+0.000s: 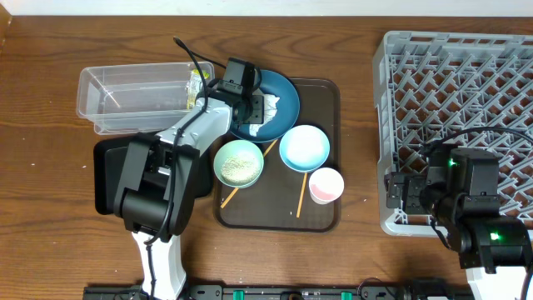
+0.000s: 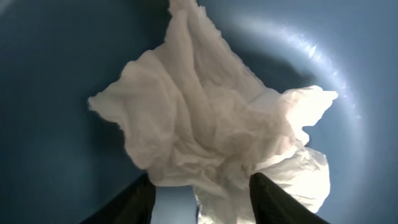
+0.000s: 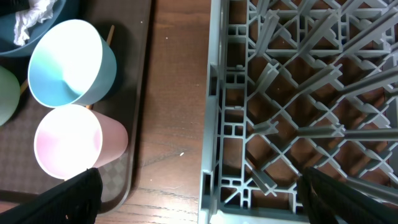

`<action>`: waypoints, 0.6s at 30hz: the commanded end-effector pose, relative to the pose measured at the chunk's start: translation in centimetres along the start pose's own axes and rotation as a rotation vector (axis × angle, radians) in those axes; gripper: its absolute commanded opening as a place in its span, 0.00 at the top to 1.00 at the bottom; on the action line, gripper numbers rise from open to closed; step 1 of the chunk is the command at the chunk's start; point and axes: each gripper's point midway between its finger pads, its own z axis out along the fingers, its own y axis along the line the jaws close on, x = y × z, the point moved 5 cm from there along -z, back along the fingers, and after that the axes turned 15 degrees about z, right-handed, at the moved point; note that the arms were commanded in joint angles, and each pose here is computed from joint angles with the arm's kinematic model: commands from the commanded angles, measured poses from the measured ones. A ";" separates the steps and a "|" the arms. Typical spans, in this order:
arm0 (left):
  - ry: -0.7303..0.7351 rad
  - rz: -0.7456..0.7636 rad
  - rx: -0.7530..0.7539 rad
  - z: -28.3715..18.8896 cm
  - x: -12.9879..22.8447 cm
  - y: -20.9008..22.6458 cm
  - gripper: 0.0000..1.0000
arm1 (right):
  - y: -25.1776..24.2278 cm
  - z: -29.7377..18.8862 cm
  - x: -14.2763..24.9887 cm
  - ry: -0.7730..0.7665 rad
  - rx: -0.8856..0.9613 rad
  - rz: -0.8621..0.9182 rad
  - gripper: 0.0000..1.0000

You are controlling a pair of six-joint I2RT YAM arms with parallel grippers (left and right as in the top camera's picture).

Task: Sort waste into correct bins and load items into the dishwasher rack
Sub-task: 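Reach the left gripper to the white tissue on the plate, then carry the tissue with the left gripper into the clear bin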

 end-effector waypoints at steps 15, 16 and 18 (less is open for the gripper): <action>-0.096 0.017 -0.011 -6.2 -2.5 -0.3 0.94 | 0.7 -0.5 -0.2 -0.009 -0.024 -0.027 0.01; -0.106 0.010 -0.032 -7.8 -2.6 0.2 0.94 | 0.7 -0.5 -0.2 -0.009 -0.024 -0.027 0.01; -0.119 -0.007 -0.078 -10.1 -2.7 1.2 0.94 | 0.7 -0.5 -0.2 -0.010 -0.024 -0.027 0.01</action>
